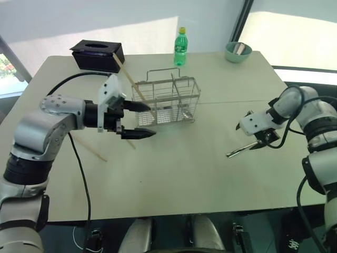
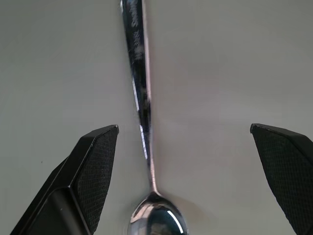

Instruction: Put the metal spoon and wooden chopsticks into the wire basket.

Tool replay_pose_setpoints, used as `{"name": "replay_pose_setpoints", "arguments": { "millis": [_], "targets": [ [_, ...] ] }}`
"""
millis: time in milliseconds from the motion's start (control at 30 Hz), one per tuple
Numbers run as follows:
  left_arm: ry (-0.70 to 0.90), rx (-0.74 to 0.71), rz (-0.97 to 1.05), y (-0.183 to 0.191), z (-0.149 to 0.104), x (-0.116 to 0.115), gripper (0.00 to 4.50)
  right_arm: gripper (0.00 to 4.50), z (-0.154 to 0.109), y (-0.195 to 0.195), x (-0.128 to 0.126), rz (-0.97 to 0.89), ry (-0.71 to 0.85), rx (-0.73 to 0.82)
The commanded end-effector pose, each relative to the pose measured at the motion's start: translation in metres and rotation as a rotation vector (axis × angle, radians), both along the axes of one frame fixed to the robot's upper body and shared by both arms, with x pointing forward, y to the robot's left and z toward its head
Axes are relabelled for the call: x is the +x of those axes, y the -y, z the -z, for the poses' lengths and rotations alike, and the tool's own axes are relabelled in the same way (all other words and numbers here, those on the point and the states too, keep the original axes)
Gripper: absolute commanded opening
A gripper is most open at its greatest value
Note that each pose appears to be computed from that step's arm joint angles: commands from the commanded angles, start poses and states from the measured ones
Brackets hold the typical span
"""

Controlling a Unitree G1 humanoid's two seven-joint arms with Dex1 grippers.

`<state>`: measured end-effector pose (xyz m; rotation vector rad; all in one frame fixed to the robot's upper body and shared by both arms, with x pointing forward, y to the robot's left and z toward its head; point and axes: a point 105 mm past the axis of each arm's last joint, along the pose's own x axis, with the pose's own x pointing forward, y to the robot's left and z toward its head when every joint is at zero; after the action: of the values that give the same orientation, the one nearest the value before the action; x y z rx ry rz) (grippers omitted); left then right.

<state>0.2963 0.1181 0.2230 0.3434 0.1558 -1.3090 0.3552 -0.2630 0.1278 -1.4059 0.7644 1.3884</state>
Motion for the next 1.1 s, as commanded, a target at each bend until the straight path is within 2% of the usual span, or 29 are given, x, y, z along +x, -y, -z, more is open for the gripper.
{"name": "replay_pose_setpoints", "arguments": {
  "millis": [33,167,233,267,467,500,667,800,900,1100],
  "targets": [
    [0.026,0.004,-0.005,-0.002,-0.007,-0.006,4.5,4.46,-0.004,0.004,0.004,0.018,0.019,-0.034],
    [0.019,0.013,-0.002,-0.003,-0.006,-0.013,4.5,4.46,0.002,0.003,0.004,0.039,0.006,-0.018],
    [0.021,0.017,-0.009,-0.004,-0.006,-0.013,4.5,3.94,0.006,0.0,0.003,0.041,-0.003,0.005],
    [0.023,0.018,-0.012,-0.004,-0.006,-0.013,4.5,3.59,0.007,0.0,0.002,0.042,-0.007,0.012],
    [0.036,0.012,-0.017,-0.002,-0.01,-0.013,4.5,0.38,0.009,-0.001,-0.002,0.062,-0.044,0.051],
    [0.039,0.009,-0.019,-0.002,-0.01,-0.012,4.5,0.03,0.009,-0.001,-0.003,0.063,-0.05,0.054],
    [0.051,-0.002,-0.029,-0.002,-0.014,-0.008,4.5,0.03,0.01,0.0,-0.006,0.069,-0.063,0.072],
    [0.063,-0.006,-0.033,-0.002,-0.015,-0.005,4.5,0.03,0.005,-0.003,0.003,0.066,0.03,0.106],
    [0.081,-0.019,-0.054,-0.004,-0.019,0.0,4.5,0.03,-0.01,-0.013,0.003,0.024,0.06,0.206],
    [0.11,-0.056,-0.105,-0.013,-0.026,0.006,4.5,0.03,-0.052,-0.042,-0.012,-0.009,0.112,0.545]
  ]
}}
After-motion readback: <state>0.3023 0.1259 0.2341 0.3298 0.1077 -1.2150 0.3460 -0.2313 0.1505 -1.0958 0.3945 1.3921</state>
